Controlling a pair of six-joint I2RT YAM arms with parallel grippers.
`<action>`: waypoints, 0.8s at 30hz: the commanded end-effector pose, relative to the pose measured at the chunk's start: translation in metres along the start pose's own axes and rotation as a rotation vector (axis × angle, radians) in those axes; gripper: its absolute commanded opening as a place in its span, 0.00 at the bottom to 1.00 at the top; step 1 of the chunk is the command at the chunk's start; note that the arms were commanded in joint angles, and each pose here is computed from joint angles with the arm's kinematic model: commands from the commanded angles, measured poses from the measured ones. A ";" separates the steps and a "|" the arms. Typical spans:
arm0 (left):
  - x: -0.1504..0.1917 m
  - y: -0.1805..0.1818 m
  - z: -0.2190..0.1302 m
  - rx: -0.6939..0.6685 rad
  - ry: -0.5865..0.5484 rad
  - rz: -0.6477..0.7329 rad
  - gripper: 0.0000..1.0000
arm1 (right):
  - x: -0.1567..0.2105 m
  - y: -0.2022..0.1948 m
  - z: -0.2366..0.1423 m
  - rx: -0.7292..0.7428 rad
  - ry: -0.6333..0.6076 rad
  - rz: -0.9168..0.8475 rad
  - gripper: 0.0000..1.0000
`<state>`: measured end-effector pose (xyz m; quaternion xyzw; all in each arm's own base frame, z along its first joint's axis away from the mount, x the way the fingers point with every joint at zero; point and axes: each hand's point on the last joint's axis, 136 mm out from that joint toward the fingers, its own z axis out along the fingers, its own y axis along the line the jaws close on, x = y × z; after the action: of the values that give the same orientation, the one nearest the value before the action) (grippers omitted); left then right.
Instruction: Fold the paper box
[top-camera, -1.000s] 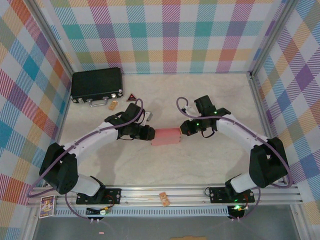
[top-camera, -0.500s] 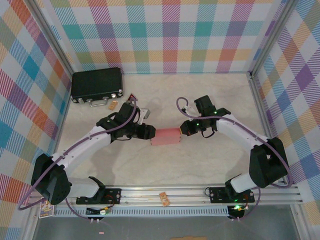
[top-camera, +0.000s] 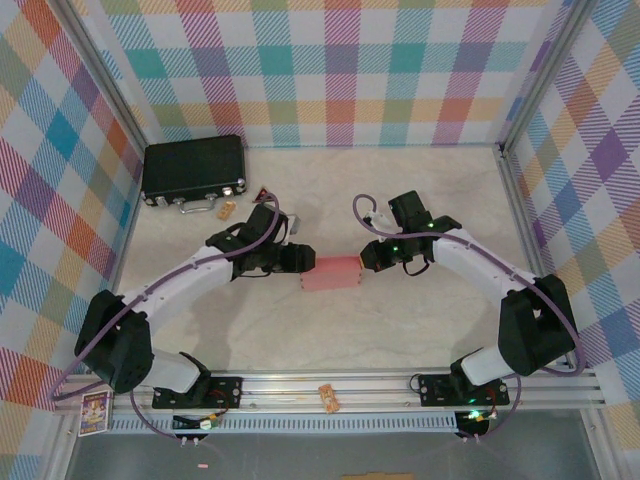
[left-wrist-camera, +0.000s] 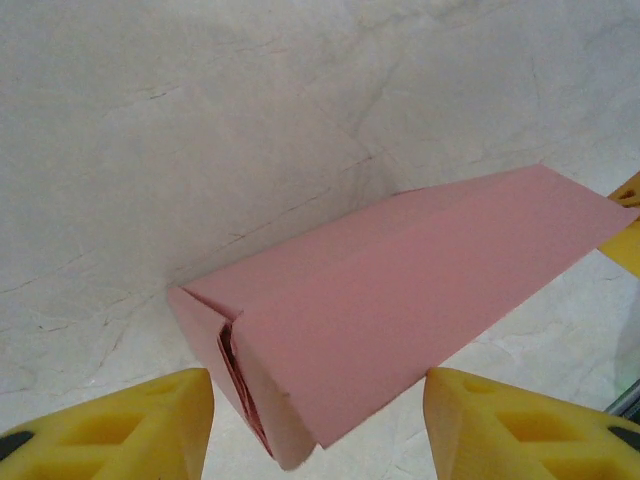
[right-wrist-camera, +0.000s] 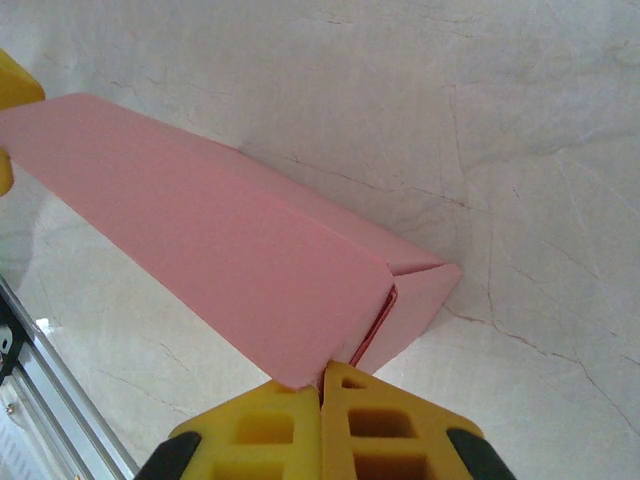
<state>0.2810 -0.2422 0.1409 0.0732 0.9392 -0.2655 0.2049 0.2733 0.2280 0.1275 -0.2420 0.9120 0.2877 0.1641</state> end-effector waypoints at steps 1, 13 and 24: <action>0.000 0.005 -0.001 -0.021 -0.008 -0.029 0.54 | 0.041 -0.007 0.014 0.014 0.144 0.059 0.01; 0.017 0.012 0.002 -0.018 0.023 -0.023 0.37 | 0.047 -0.007 0.017 0.008 0.160 0.060 0.02; 0.029 0.027 0.000 -0.078 0.044 -0.020 0.30 | 0.049 -0.008 0.017 0.025 0.174 0.059 0.05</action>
<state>0.2748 -0.2378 0.1349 0.0731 0.9361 -0.2703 0.2129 0.2668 0.2312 0.1192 -0.2476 0.9119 0.2895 0.1525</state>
